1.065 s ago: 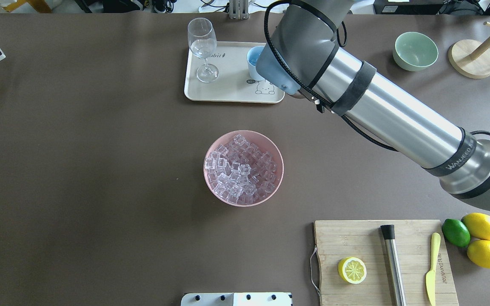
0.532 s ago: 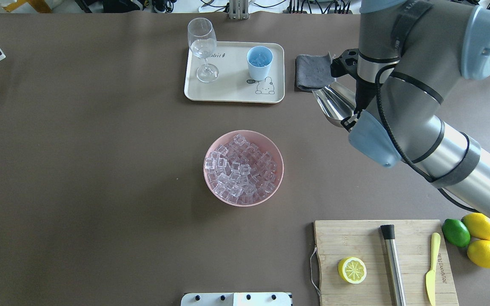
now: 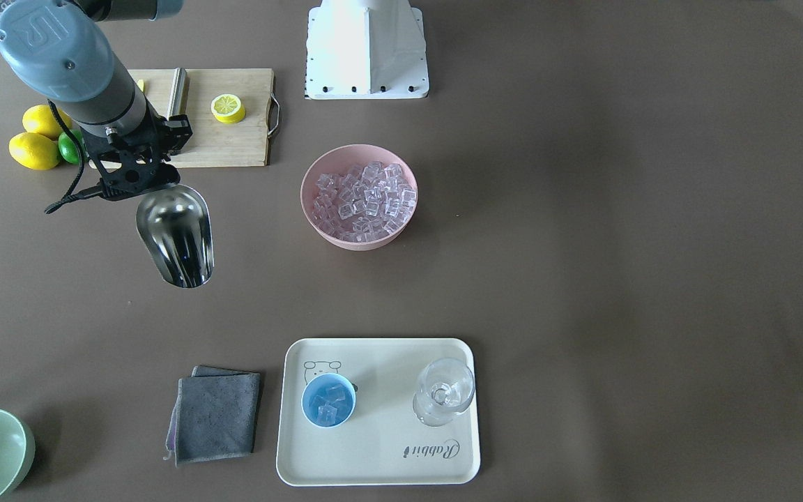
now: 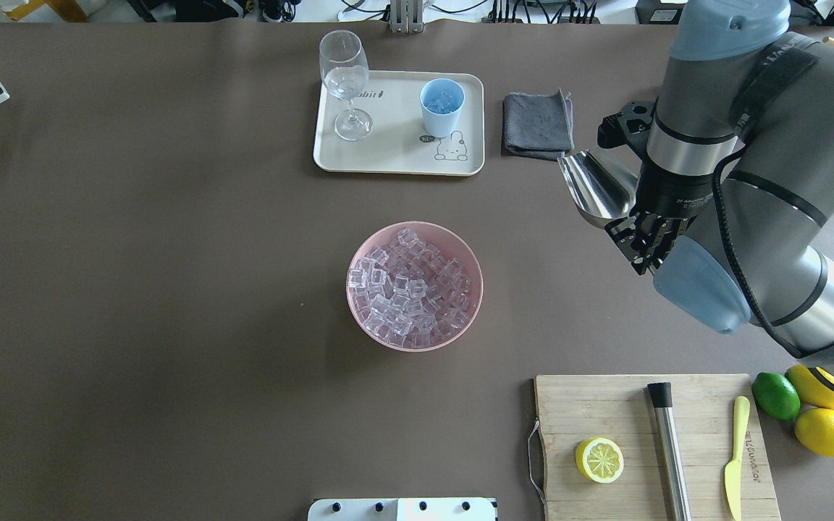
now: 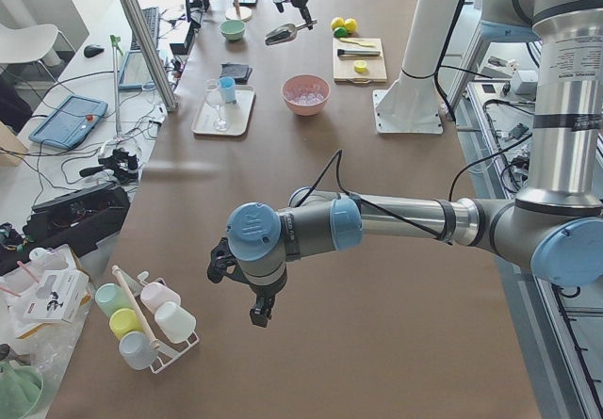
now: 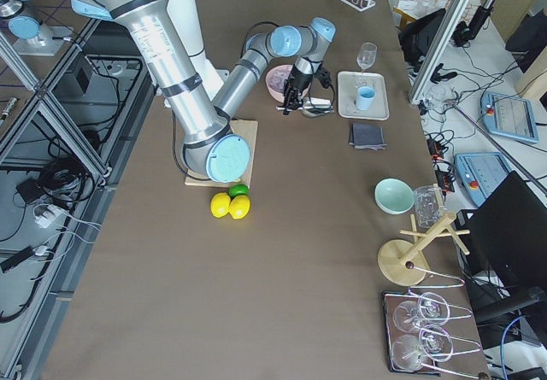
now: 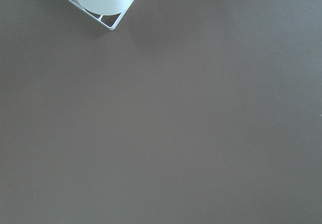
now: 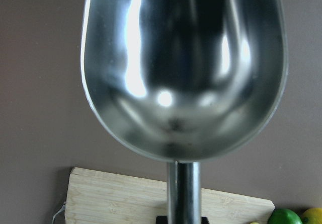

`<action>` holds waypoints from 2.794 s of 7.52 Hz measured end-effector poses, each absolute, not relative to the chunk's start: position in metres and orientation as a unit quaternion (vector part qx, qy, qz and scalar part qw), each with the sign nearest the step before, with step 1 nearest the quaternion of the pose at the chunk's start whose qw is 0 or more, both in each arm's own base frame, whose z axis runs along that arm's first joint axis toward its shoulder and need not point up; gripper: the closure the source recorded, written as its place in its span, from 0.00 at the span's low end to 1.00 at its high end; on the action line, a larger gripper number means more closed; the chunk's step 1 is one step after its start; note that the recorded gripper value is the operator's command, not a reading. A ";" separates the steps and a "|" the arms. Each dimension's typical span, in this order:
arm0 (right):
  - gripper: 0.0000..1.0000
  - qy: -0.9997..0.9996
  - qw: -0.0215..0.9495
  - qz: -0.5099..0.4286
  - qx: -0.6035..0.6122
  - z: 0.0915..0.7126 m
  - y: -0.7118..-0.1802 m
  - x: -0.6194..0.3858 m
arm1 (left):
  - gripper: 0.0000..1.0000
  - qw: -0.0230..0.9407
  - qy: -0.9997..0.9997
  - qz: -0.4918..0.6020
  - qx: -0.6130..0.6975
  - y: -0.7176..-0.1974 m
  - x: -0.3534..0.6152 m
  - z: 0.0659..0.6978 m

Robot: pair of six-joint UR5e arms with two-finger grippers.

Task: Put ice in cup with scoop
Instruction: 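Carry the empty scoop back to its spot on the table, then lower the scoop onto the table and open the right gripper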

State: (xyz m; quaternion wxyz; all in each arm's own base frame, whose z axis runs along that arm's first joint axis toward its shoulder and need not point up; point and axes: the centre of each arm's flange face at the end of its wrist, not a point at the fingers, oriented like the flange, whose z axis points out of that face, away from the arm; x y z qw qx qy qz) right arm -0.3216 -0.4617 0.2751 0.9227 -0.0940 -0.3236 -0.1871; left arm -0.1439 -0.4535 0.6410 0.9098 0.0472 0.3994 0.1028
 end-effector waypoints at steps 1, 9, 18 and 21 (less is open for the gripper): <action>1.00 -0.321 0.933 -0.121 -0.109 0.274 -0.455 -0.316 | 0.02 0.908 0.402 0.102 0.048 -0.454 -0.143 0.641; 1.00 -0.339 0.930 -0.027 -0.135 0.376 -0.407 -0.368 | 0.02 0.906 0.408 0.100 0.046 -0.454 -0.143 0.644; 0.19 -0.340 0.929 -0.026 -0.146 0.427 -0.385 -0.398 | 0.02 0.906 0.409 0.099 0.045 -0.454 -0.143 0.646; 0.01 -0.335 0.931 -0.030 -0.144 0.433 -0.386 -0.401 | 0.02 0.906 0.409 0.099 0.044 -0.454 -0.143 0.646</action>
